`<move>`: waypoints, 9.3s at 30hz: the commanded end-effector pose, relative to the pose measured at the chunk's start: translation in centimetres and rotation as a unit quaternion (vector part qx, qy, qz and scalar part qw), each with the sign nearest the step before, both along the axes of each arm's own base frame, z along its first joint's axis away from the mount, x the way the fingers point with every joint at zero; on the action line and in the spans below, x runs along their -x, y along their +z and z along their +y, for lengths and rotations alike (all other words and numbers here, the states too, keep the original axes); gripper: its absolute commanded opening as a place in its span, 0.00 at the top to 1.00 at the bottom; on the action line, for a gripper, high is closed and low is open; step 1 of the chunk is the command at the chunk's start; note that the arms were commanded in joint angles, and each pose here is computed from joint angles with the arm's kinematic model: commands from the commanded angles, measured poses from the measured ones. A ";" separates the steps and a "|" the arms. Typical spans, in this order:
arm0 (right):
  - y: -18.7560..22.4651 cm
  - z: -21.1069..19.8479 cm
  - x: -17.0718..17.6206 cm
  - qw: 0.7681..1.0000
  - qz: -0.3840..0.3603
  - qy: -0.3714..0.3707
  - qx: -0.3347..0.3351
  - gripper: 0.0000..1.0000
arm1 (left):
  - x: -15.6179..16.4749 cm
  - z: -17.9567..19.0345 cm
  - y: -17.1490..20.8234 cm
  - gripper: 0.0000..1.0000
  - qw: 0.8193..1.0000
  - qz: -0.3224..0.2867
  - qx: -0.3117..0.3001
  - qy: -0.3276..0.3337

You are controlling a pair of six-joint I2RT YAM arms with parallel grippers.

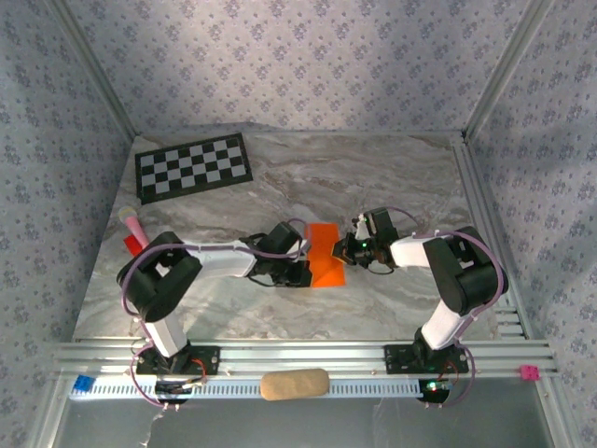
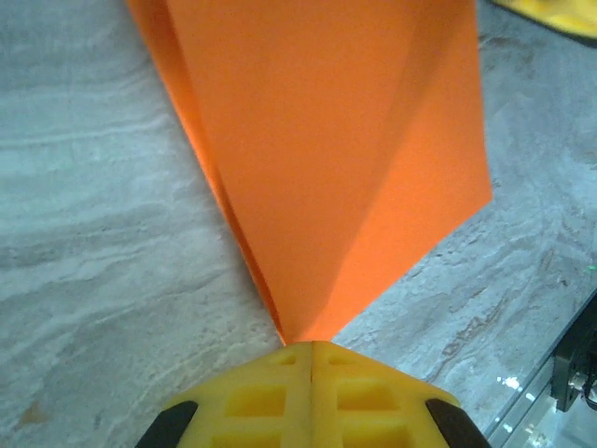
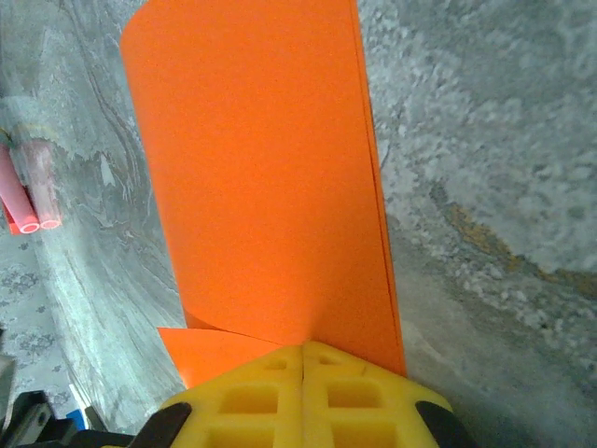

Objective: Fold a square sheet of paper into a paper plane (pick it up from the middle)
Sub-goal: Third fold the triangle at the center of the table, then turn over the paper at the center of the table, then third fold the triangle at the center of the table.

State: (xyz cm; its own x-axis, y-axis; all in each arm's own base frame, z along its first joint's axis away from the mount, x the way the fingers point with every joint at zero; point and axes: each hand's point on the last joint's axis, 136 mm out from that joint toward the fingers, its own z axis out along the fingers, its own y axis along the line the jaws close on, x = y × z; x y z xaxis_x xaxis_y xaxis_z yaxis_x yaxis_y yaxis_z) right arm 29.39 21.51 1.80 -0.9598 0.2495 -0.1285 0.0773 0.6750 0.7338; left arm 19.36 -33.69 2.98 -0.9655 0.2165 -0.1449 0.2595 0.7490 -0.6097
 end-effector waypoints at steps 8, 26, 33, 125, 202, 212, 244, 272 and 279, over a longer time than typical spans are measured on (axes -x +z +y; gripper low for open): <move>-3.2 -2.0 2.1 0.996 0.054 -0.016 0.067 0.98 | -3.4 -2.5 1.7 0.97 0.999 -0.029 0.023 0.002; 2.0 1.3 2.8 0.999 -0.016 0.041 0.005 0.93 | -0.8 0.4 -4.1 1.00 0.998 0.007 -0.050 0.029; -1.2 1.4 3.9 0.998 0.022 0.041 0.030 0.94 | -1.0 0.7 -3.8 1.00 0.998 -0.004 -0.063 0.023; 3.4 0.8 4.5 0.999 0.010 -0.029 0.043 0.65 | -5.3 -0.4 -2.2 0.93 0.997 -0.038 -0.066 0.030; 1.5 -0.4 0.0 0.998 -0.016 -0.030 -0.045 0.96 | -6.5 -0.2 2.0 0.82 0.994 -0.084 -0.023 0.072; 4.4 -2.2 -0.3 0.997 -0.066 -0.022 0.029 0.98 | -7.8 2.4 6.5 0.81 0.978 -0.166 -0.013 0.127; 6.7 2.6 0.1 0.796 -0.161 0.171 0.558 0.99 | -6.7 20.8 14.9 0.01 0.873 -0.322 0.027 0.365; 5.1 3.1 0.2 0.996 -0.069 0.033 0.044 0.78 | -7.8 12.6 10.6 0.29 0.958 -0.166 0.042 0.230; 3.3 1.8 0.6 0.999 -0.035 0.016 0.025 0.94 | -8.0 8.2 7.2 0.44 0.978 -0.090 0.011 0.188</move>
